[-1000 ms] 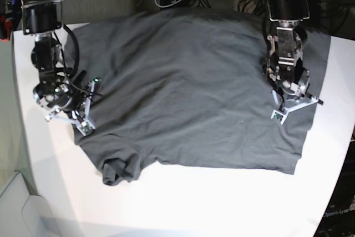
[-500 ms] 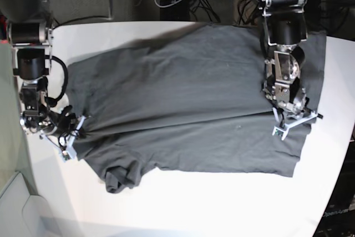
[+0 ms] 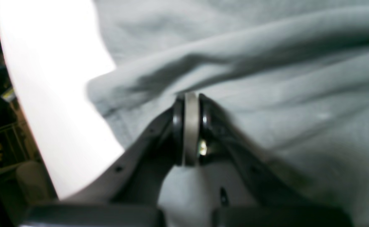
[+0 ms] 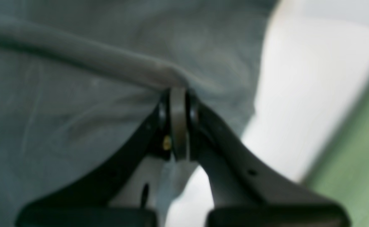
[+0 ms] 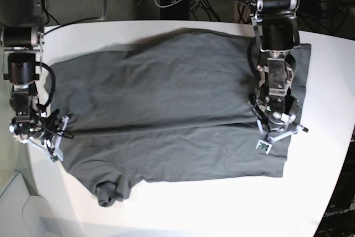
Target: Layout the t-shirt on the table in an organized manner, then fold the t-shirt properly
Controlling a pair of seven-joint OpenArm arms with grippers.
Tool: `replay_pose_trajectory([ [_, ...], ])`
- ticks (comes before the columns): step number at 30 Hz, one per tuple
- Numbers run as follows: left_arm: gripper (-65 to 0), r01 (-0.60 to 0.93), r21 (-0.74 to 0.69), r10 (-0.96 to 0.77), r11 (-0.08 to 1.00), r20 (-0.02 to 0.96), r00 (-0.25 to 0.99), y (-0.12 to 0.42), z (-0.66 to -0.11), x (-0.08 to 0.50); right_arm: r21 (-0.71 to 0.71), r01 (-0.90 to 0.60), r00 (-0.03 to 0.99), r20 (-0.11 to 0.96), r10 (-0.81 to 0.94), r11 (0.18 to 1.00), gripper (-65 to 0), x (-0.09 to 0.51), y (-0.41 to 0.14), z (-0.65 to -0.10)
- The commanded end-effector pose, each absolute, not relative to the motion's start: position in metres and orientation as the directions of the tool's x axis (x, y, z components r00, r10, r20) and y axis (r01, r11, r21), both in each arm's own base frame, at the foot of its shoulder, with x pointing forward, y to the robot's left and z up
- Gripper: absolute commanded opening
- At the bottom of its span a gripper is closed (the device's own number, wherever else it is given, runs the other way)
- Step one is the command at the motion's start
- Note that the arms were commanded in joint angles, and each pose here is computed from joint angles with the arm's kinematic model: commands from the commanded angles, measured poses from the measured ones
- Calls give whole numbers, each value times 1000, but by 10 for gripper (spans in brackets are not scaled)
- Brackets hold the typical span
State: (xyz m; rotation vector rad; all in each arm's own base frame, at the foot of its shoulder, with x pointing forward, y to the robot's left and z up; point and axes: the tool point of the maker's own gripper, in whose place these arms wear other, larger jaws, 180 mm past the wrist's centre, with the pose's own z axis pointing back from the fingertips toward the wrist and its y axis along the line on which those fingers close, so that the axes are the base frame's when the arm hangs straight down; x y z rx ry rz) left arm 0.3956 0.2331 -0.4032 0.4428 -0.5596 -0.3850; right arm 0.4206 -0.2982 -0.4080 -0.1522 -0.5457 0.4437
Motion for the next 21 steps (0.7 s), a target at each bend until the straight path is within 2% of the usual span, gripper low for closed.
replay_pose_trajectory([
  [1,-648,170,545,-463,821,461,757,246,-372,414,-310,-344,716,524,462,886,-650,442,-306,-374],
  [6,-648,121,582,-468,804,494,733,252,-342,420,-405,-367,650,532,543,837,-650,445,-294,-340],
  [10,-648,104,580,-458,808,506,731,241,-330,414,-483,-380,638,482,601,789,-650,432,-286,-316],
  [13,-648,170,581,-499,796,471,728,207,-333,405,-504,-313,666,488,565,805,-650,414,-297,-297],
  [18,-648,355,562,-639,747,458,618,113,-348,386,-469,-186,732,520,440,863,-650,373,-307,-290],
  [21,-648,429,537,-681,726,477,556,67,-350,382,-462,-165,746,519,416,872,-650,351,-305,-291],
])
